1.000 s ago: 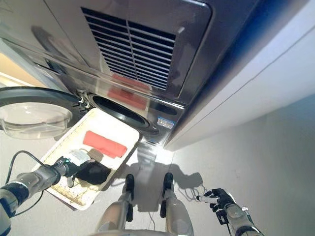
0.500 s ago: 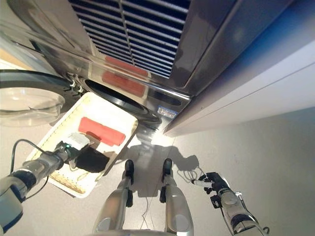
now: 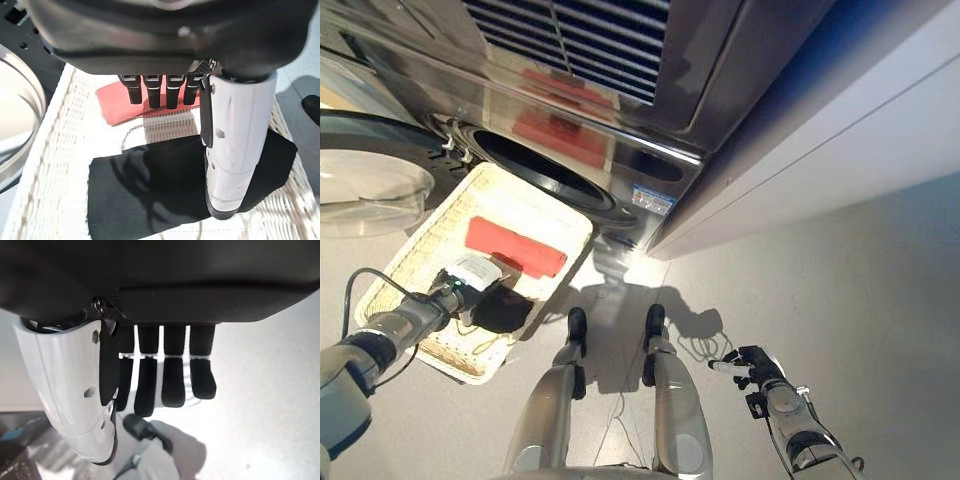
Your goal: Pick up the clothes and place them into the washing machine
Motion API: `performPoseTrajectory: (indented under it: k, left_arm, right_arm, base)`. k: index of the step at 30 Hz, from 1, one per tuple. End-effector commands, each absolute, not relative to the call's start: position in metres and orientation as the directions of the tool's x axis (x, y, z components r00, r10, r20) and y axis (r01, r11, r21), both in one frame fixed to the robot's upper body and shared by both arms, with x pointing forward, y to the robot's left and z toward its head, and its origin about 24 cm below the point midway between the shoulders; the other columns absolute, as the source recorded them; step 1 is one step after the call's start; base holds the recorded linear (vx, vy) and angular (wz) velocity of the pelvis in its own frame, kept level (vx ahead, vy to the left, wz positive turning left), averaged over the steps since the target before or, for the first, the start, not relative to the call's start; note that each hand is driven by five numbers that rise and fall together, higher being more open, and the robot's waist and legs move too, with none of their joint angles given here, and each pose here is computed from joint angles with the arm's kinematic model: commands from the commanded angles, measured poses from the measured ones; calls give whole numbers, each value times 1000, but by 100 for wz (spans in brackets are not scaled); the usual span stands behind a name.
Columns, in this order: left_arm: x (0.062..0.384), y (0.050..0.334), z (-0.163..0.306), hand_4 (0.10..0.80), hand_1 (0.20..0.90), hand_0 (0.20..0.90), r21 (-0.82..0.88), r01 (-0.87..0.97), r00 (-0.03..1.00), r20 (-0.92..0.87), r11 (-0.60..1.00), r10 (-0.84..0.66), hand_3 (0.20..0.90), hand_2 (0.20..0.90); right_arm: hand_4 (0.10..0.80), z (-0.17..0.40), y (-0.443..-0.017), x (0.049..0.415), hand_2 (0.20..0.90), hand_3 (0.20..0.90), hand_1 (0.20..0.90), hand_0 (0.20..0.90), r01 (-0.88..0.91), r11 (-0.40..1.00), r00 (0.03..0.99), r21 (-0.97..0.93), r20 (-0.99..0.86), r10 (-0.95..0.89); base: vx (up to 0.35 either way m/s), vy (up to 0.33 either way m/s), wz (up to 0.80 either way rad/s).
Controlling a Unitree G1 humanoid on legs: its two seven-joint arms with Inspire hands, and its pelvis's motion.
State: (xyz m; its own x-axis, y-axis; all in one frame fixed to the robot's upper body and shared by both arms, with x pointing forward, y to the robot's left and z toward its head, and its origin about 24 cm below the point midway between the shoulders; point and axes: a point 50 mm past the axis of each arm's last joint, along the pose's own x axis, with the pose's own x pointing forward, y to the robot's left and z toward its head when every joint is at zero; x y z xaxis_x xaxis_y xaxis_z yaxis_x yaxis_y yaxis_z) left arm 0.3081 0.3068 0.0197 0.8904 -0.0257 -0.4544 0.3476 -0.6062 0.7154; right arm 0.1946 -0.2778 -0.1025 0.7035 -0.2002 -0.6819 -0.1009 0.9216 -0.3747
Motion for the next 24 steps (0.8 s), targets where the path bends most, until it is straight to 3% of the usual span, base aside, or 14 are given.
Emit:
performPoseTrajectory:
  k: [1,10,23,24]
  left_arm:
    - [313,315,29,800,900,900,726,361,905,-425,-586,31,900,900]
    - [308,316,20,800,900,900,725,415,887,-457,-549,67,900,900]
    - [321,334,50,800,900,900,729,402,911,-380,-554,159,900,900]
    - [321,336,52,775,864,864,732,396,914,-369,-554,166,864,864]
  right_arm:
    - [800,-96,-309,178,900,900,900,900,-54,895,678,-443,-674,-293]
    - [800,-88,-316,187,900,900,900,900,-53,883,693,-467,-653,-304]
    - [800,-80,-317,200,900,900,900,900,31,896,723,-443,-609,-326]
    - [800,-79,-317,201,900,900,900,900,37,898,727,-439,-605,-325]
  base:
    - [0,0,0]
    - [-18,12,0]
    - [-18,8,4]
    - [0,0,0]
